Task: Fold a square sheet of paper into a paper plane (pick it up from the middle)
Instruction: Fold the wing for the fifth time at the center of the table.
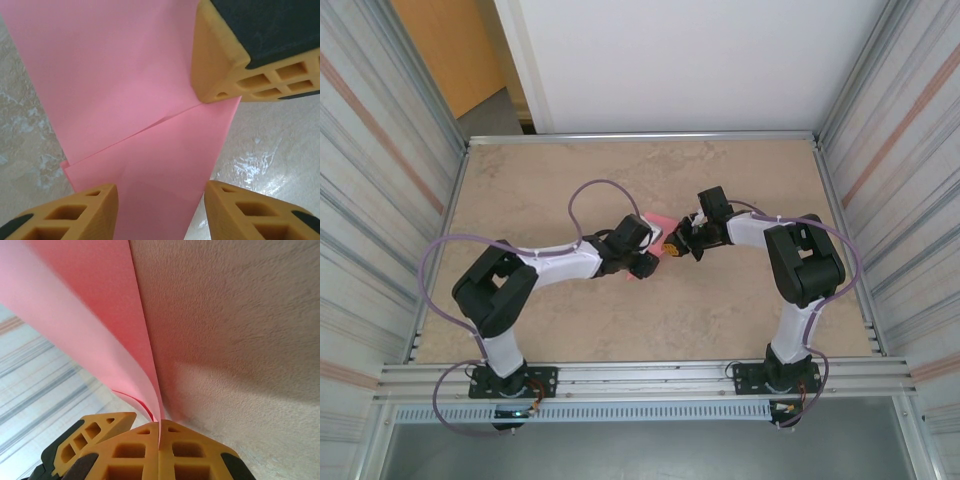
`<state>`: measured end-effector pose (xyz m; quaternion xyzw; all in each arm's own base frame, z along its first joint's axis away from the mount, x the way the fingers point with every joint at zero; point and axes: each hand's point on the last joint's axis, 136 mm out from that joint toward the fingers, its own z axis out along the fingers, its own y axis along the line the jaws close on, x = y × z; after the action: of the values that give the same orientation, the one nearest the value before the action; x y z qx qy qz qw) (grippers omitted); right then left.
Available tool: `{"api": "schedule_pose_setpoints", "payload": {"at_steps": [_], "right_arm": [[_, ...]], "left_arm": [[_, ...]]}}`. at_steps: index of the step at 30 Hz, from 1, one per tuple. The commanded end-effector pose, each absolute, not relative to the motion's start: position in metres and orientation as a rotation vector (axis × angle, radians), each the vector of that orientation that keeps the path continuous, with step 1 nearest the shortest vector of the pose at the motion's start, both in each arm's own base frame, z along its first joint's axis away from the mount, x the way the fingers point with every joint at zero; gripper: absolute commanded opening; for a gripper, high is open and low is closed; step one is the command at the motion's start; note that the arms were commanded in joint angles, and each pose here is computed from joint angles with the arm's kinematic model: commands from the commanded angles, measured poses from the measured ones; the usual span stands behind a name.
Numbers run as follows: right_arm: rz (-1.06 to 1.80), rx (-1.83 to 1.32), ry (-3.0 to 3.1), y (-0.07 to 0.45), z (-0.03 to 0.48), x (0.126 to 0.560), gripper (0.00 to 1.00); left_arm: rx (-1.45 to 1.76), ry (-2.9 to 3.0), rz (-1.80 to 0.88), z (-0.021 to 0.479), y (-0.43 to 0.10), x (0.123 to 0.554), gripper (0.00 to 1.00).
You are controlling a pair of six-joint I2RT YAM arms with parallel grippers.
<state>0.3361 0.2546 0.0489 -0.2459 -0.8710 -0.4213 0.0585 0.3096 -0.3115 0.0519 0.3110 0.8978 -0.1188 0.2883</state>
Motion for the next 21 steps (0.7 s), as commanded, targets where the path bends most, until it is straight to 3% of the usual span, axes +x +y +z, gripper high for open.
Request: {"api": "schedule_pose_setpoints", "payload": {"at_steps": [1,21], "right_arm": [[-1.341,-0.742,-2.606,0.259,0.072,0.341,0.02],[-1.348,-0.733,-2.593,0.262,0.068,0.344,0.07]], "left_arm": [[0.853,2.368,-0.284,0.055,-0.318,0.315,0.49],[0.879,2.317,-0.241,0.058,-0.322,0.311,0.52]]}}
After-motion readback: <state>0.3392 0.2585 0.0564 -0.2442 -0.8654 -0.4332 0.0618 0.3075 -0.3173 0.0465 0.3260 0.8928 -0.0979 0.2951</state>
